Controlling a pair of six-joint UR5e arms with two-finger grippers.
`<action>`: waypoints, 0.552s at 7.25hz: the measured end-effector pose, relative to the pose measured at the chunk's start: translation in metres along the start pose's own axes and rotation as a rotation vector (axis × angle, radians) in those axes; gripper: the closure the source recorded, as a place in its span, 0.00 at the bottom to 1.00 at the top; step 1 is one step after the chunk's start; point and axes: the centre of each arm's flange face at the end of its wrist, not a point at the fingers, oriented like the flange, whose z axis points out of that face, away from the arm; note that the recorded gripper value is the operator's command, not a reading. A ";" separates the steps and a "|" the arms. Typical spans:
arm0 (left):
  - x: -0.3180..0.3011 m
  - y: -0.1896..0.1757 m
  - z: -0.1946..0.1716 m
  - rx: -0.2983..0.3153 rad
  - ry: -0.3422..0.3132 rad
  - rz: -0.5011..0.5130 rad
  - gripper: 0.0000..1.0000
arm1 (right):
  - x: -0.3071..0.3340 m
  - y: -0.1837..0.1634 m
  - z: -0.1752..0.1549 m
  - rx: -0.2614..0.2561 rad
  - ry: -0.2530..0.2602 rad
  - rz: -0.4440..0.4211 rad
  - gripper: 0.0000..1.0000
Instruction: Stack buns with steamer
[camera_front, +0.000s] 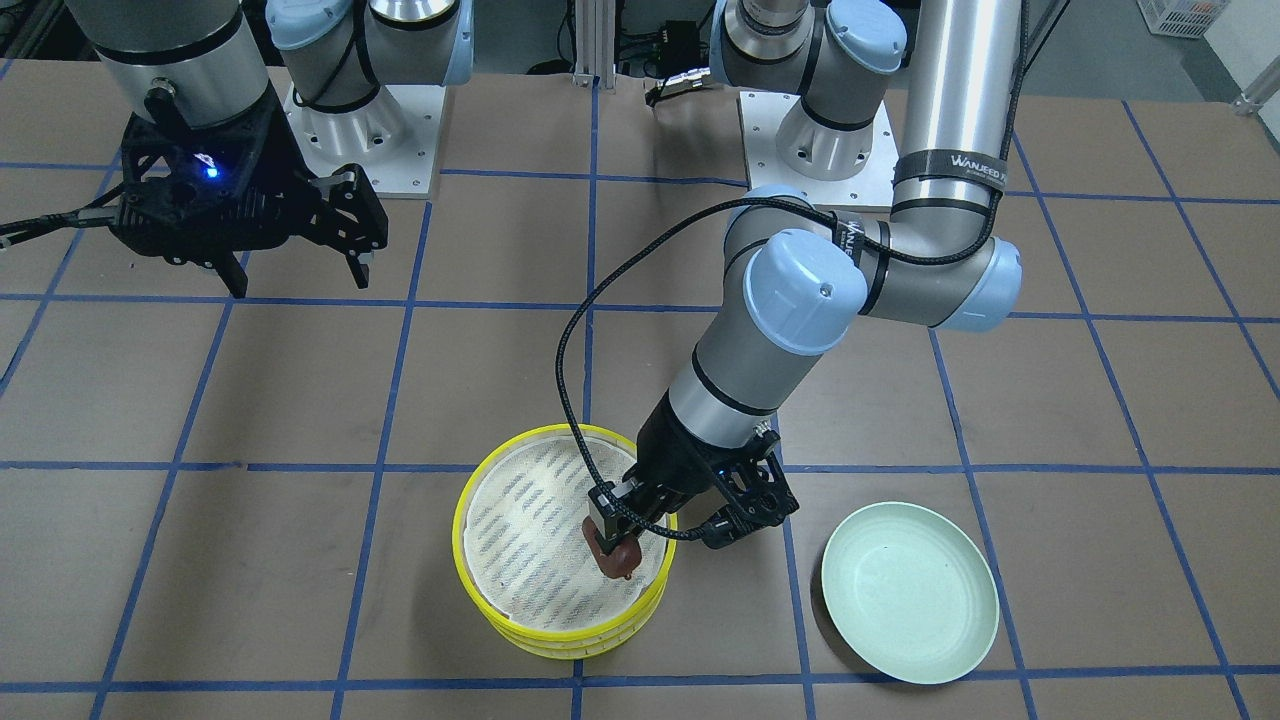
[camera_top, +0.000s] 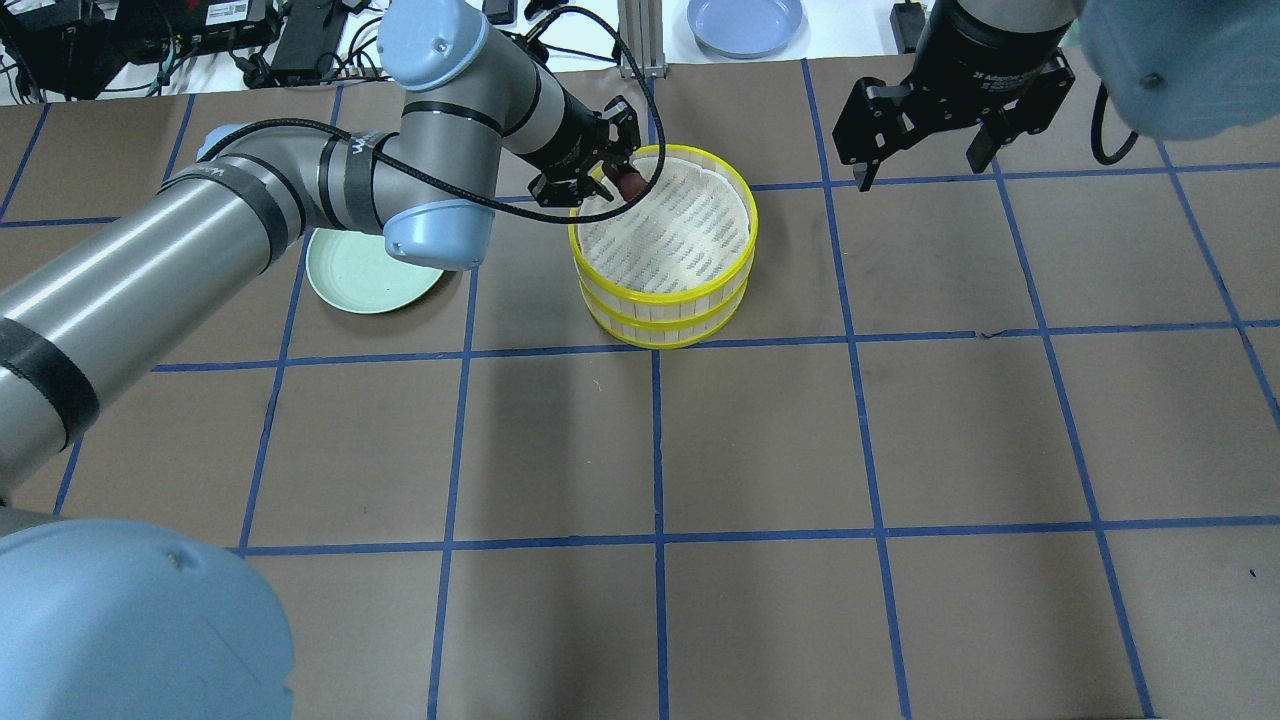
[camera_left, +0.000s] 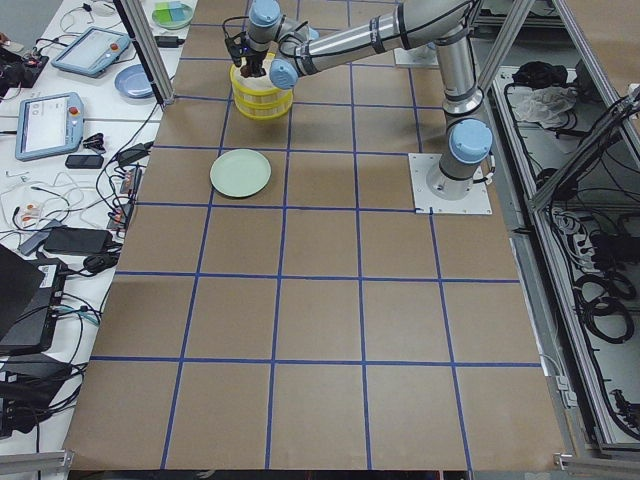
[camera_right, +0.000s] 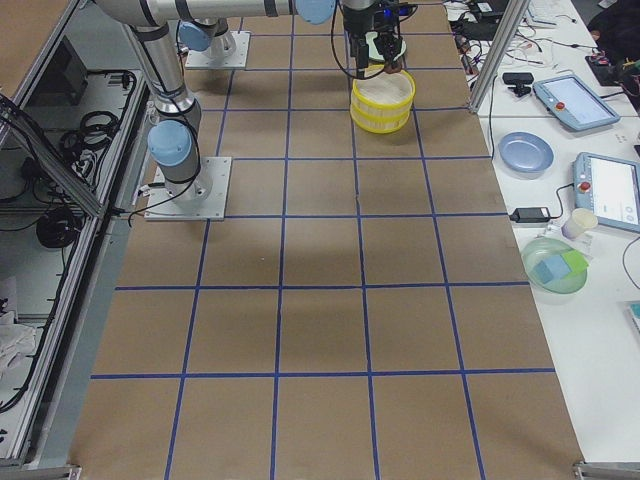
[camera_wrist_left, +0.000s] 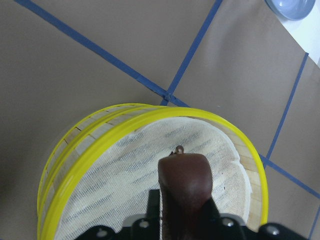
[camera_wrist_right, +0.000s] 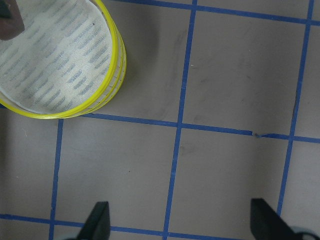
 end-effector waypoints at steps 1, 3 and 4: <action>-0.001 0.001 0.001 -0.004 -0.003 -0.001 0.00 | 0.000 0.002 -0.002 -0.005 -0.001 0.000 0.00; -0.001 0.001 0.002 -0.009 -0.009 0.002 0.00 | -0.001 0.006 0.001 -0.037 -0.005 0.001 0.00; -0.001 0.001 -0.004 -0.017 -0.023 0.018 0.00 | 0.000 0.008 0.003 -0.056 -0.006 0.001 0.00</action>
